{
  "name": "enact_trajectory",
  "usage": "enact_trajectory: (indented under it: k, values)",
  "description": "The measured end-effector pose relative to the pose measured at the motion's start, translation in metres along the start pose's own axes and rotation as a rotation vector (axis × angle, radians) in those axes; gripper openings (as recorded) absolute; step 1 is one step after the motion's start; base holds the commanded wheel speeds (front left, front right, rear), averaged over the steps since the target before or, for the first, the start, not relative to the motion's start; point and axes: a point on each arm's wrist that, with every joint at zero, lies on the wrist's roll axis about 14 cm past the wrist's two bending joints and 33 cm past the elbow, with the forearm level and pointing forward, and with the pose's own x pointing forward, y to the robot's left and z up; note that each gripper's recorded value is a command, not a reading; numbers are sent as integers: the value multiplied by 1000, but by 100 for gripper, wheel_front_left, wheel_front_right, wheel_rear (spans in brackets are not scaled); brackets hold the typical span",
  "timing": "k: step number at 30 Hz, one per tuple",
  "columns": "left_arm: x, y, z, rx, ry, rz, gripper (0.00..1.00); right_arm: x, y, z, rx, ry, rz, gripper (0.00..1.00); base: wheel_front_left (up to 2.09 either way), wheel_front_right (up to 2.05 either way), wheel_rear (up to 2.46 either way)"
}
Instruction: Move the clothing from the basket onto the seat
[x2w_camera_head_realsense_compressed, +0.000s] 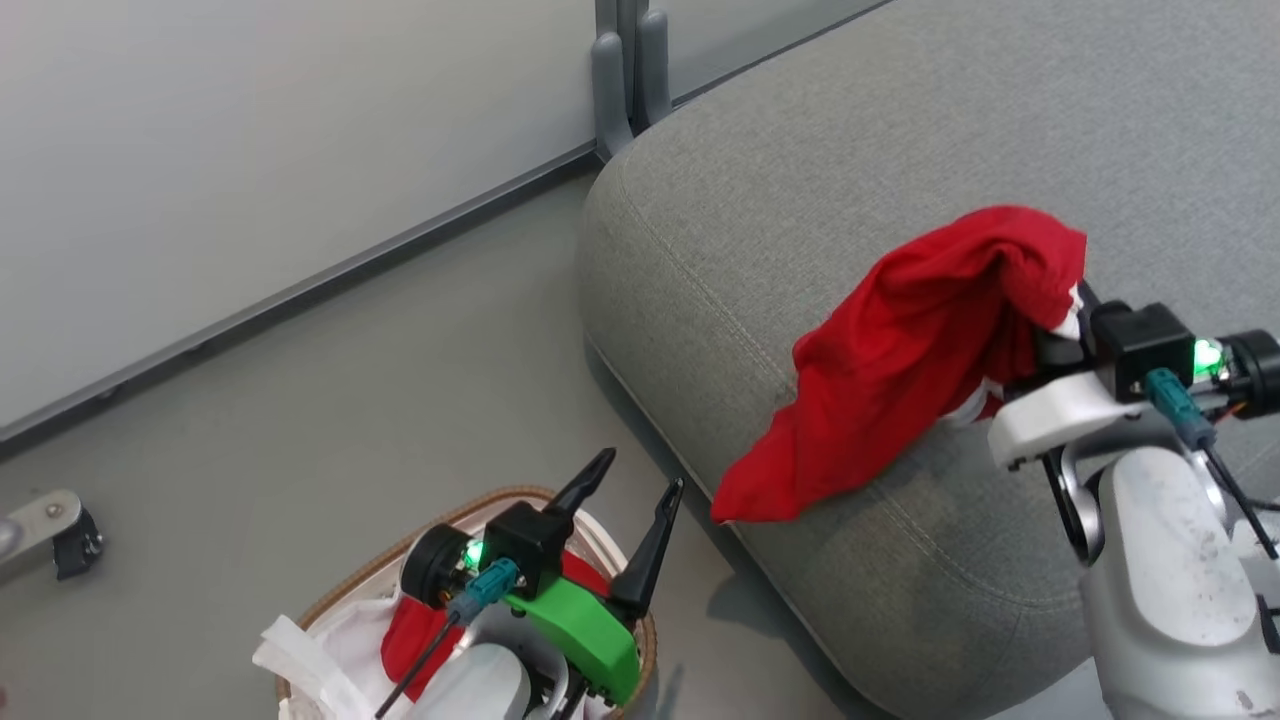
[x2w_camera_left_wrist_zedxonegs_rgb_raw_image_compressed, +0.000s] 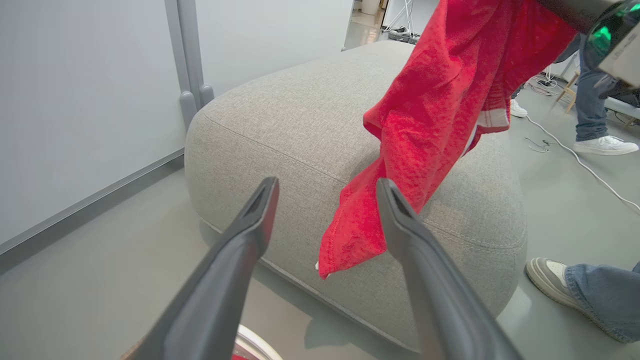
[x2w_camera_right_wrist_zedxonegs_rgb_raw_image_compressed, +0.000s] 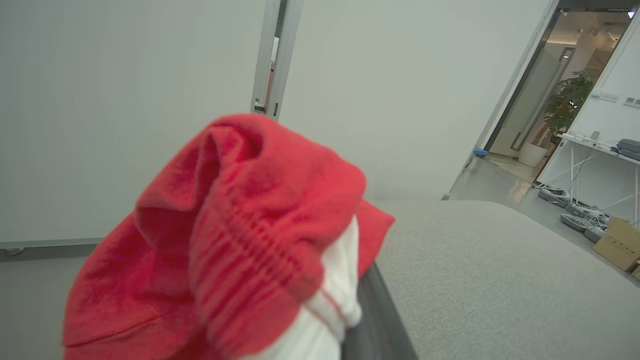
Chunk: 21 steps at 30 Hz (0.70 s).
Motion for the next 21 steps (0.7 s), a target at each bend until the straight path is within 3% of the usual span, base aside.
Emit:
enact_trajectory:
  k: [15, 21]
  values:
    - [21, 81, -16, 13, -2, 37, 100, 155, -28, 53, -188, -173, -57, 0, 0, 0, 0]
    - [20, 123, -36, -27, -2, 102, 100, 209, -16, 25, -209, -140, -65, 0, 0, 0, 0]
